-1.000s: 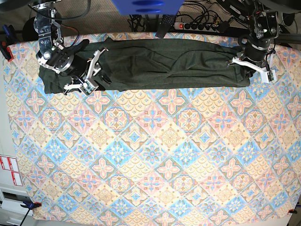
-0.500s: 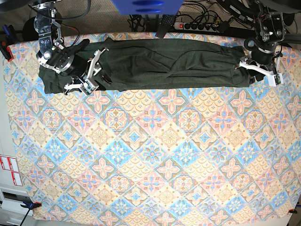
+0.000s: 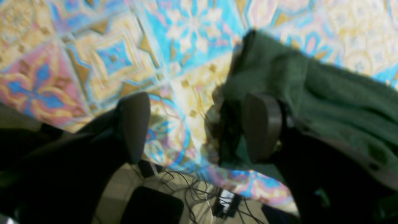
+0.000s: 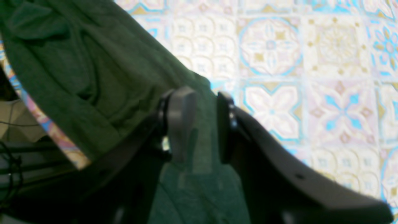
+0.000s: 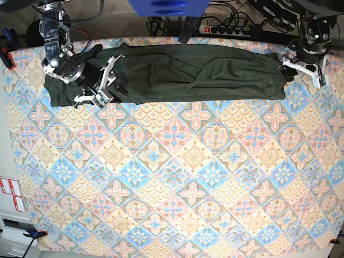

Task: Fold the T-shirt properly
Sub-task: 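Move the left gripper to the strip's end and grasp its edge, then fold the strip's end inward toward the right gripper with the left gripper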

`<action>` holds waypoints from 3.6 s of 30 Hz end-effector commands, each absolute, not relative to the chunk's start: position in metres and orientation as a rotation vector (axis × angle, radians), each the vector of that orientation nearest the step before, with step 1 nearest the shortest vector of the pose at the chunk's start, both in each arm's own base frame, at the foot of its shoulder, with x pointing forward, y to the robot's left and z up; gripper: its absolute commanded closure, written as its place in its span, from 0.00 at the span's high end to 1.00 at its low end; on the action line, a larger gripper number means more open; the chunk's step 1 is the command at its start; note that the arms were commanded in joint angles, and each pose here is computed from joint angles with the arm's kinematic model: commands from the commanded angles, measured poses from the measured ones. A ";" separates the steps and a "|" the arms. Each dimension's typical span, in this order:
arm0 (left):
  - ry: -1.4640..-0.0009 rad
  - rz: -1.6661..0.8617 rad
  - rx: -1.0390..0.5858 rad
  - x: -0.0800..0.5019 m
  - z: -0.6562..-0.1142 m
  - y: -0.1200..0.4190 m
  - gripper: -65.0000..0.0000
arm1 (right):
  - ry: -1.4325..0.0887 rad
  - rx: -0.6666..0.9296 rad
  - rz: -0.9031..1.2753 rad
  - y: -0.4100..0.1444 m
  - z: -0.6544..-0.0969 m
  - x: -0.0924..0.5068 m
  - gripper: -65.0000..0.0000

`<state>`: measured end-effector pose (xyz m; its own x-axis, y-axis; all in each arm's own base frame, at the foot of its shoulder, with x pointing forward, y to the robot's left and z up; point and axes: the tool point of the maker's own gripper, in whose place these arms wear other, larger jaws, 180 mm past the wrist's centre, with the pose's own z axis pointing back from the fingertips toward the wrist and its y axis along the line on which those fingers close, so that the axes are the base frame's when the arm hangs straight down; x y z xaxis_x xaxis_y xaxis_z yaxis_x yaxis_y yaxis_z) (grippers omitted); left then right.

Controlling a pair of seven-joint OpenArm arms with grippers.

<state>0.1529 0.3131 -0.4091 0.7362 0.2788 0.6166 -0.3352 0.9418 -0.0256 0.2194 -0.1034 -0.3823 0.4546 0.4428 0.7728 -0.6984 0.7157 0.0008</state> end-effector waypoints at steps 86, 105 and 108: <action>-0.811 0.077 -0.191 0.209 -0.382 0.200 0.00 | -0.882 0.367 0.740 -0.095 -0.371 0.225 0.24; -0.750 0.026 -0.405 0.191 -0.392 0.105 0.00 | -0.909 0.288 0.683 -0.126 -0.364 0.237 0.24; -0.747 0.015 -0.426 0.192 -0.393 0.096 0.00 | -0.907 0.289 0.682 -0.126 -0.365 0.237 0.24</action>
